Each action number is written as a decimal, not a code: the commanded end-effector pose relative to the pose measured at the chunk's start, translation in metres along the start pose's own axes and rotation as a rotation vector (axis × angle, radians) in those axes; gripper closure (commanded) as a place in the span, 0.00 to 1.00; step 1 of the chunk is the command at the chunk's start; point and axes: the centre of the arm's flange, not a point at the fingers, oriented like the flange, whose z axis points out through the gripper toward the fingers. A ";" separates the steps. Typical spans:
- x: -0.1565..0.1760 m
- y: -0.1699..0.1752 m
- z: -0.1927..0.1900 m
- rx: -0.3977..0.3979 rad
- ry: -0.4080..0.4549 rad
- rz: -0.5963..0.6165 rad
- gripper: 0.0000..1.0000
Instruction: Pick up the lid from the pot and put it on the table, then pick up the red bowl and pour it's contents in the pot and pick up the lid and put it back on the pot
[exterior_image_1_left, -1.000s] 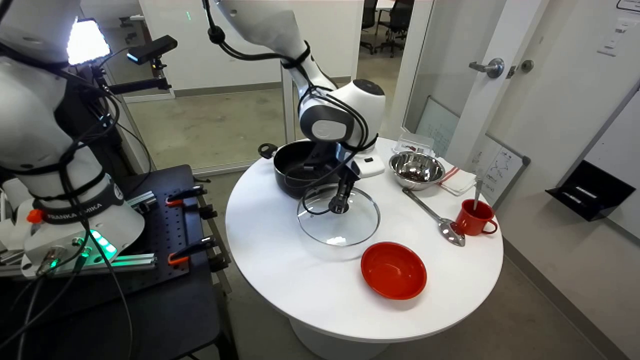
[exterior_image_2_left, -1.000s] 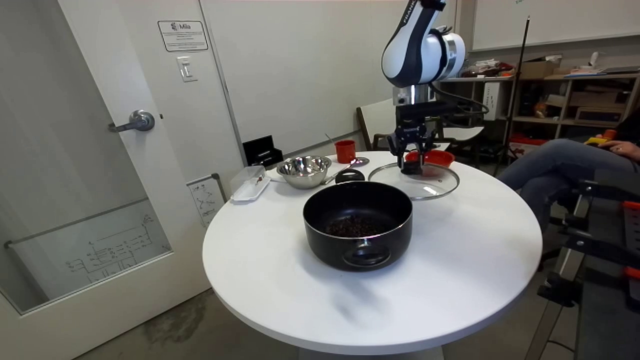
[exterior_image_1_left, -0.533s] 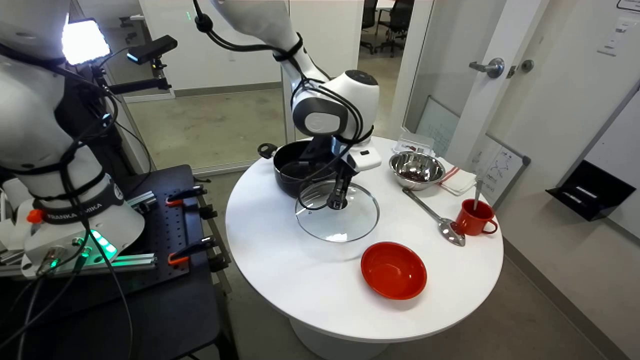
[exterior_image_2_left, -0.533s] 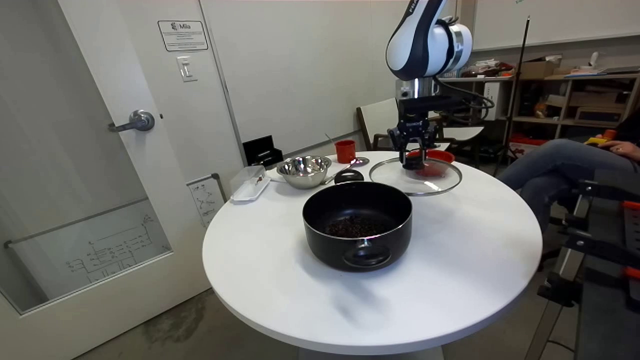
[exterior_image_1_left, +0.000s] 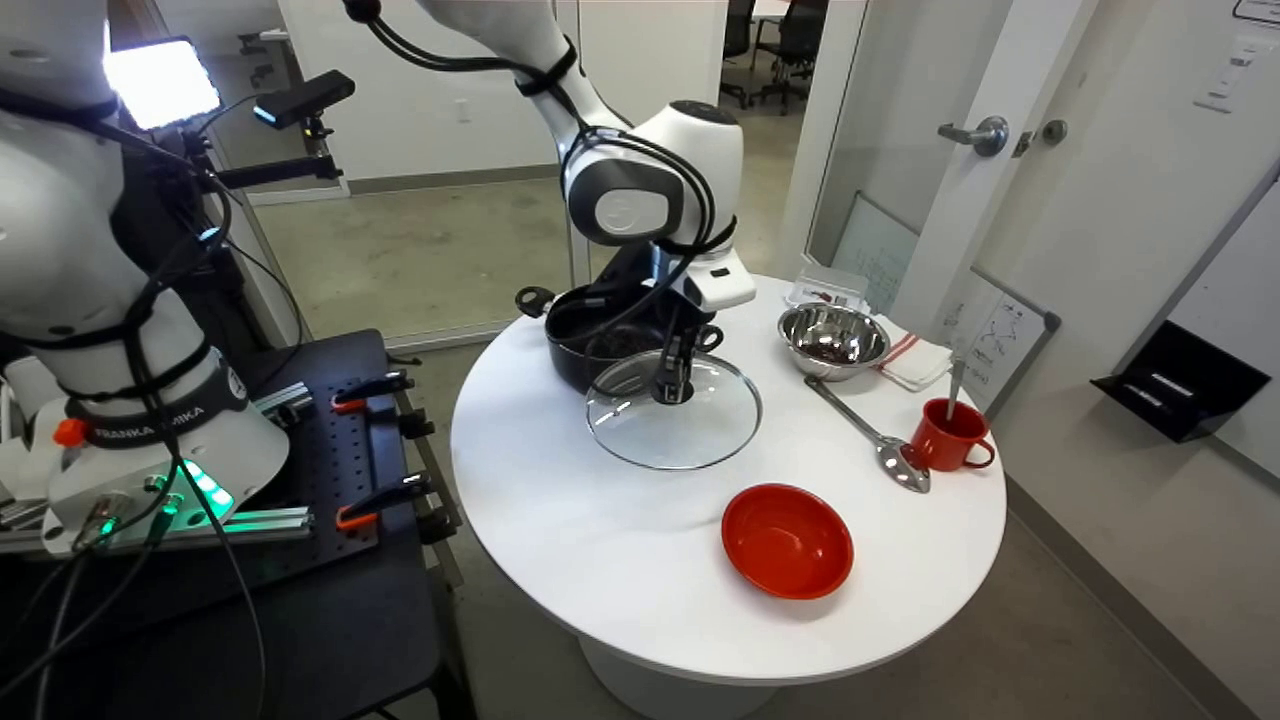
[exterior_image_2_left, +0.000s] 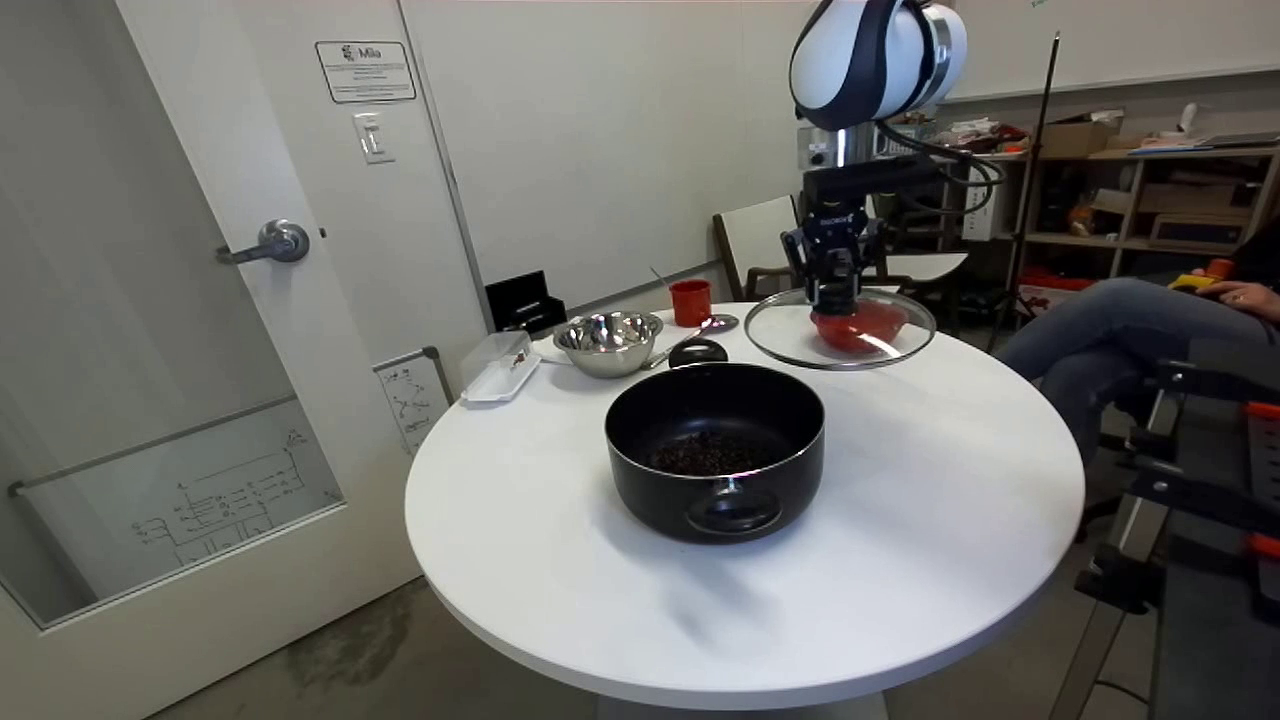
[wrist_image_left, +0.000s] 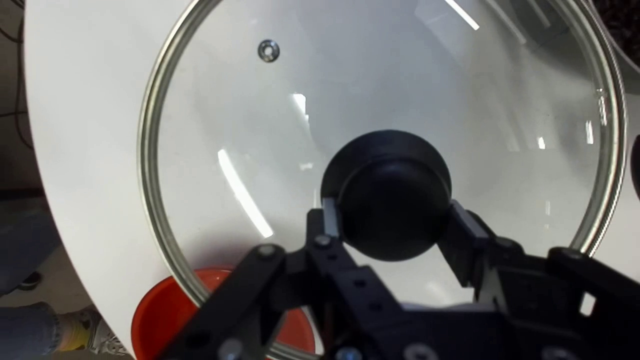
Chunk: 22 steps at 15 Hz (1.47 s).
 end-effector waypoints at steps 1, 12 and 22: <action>-0.029 -0.013 -0.031 0.010 -0.013 -0.032 0.75; -0.078 -0.091 -0.044 0.084 -0.071 -0.165 0.75; -0.077 -0.084 -0.021 0.060 -0.076 -0.163 0.50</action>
